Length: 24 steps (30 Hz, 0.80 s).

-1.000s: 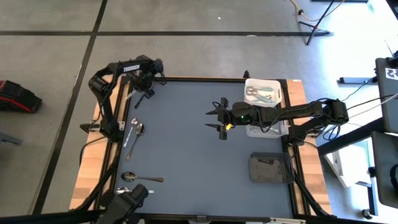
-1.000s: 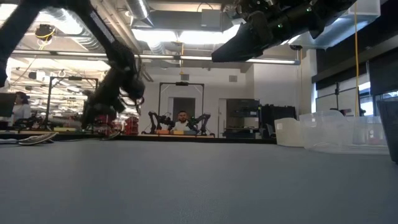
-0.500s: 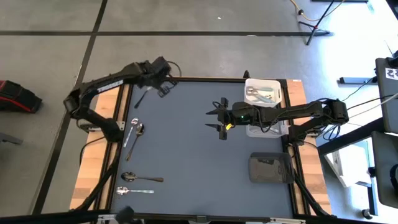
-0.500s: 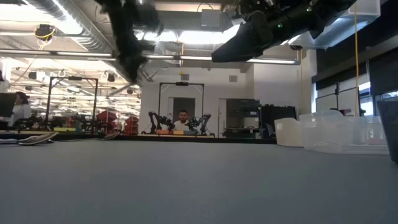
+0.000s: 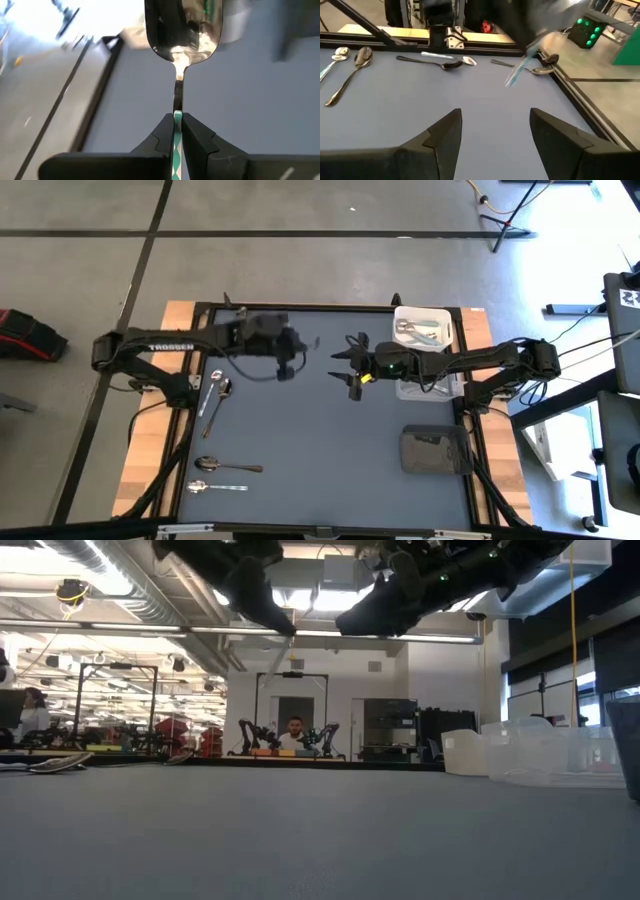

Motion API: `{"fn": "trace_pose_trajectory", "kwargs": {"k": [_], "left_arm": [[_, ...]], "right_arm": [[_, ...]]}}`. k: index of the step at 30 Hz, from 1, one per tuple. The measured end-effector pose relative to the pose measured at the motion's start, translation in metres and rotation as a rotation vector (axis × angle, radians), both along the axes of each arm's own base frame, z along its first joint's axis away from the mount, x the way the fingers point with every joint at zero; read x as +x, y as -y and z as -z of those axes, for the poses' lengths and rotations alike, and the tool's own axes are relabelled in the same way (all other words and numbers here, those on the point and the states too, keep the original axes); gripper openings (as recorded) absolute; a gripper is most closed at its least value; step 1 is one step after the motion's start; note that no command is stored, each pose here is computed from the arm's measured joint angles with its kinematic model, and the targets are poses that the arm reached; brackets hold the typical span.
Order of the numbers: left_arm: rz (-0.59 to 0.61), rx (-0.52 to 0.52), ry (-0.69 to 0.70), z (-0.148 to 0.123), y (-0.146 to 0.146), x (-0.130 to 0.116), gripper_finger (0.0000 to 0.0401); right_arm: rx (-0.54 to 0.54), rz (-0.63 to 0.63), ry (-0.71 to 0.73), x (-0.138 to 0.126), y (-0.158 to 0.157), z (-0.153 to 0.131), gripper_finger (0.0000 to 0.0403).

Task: Sort silverware by color (type)
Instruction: Put the white green spoon into the transparent bin

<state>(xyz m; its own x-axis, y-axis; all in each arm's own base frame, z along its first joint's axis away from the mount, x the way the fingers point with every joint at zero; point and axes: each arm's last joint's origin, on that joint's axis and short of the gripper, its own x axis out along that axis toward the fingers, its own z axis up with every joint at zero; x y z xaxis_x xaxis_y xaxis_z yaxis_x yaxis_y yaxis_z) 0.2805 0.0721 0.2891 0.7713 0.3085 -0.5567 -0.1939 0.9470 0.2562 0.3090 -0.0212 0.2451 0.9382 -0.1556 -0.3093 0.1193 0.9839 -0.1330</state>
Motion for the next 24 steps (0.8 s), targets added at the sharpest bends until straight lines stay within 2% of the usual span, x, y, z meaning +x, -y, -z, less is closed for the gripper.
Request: {"fn": "trace_pose_trajectory", "kwargs": {"k": [2,5,9,14,17,20,24], "left_arm": [[0.057,0.007,0.045,0.017,0.011,-0.002,0.0020],[0.060,-0.012,0.200,0.035,0.027,-0.004,0.0020],[0.120,0.033,0.355,0.052,0.052,-0.008,0.0020],[0.177,0.048,0.377,0.074,0.069,-0.019,0.0020],[0.154,0.065,0.379,0.085,0.073,-0.025,0.0020],[0.109,0.084,0.401,0.086,0.072,-0.027,0.0020],[0.137,0.075,0.433,0.085,0.074,-0.028,0.0021]], "right_arm": [[0.006,-0.012,0.011,0.000,0.000,-0.001,0.0223],[0.024,-0.005,0.007,0.001,0.000,0.000,0.0223],[0.021,-0.008,0.052,0.007,0.000,0.003,0.0223],[0.009,-0.108,0.144,0.022,-0.002,0.008,0.0223],[-0.015,-0.124,0.157,0.030,-0.002,0.006,0.0223],[-0.017,-0.127,0.160,0.036,-0.002,0.006,0.0223],[-0.009,-0.175,0.147,0.047,-0.002,0.012,0.0223]]}}
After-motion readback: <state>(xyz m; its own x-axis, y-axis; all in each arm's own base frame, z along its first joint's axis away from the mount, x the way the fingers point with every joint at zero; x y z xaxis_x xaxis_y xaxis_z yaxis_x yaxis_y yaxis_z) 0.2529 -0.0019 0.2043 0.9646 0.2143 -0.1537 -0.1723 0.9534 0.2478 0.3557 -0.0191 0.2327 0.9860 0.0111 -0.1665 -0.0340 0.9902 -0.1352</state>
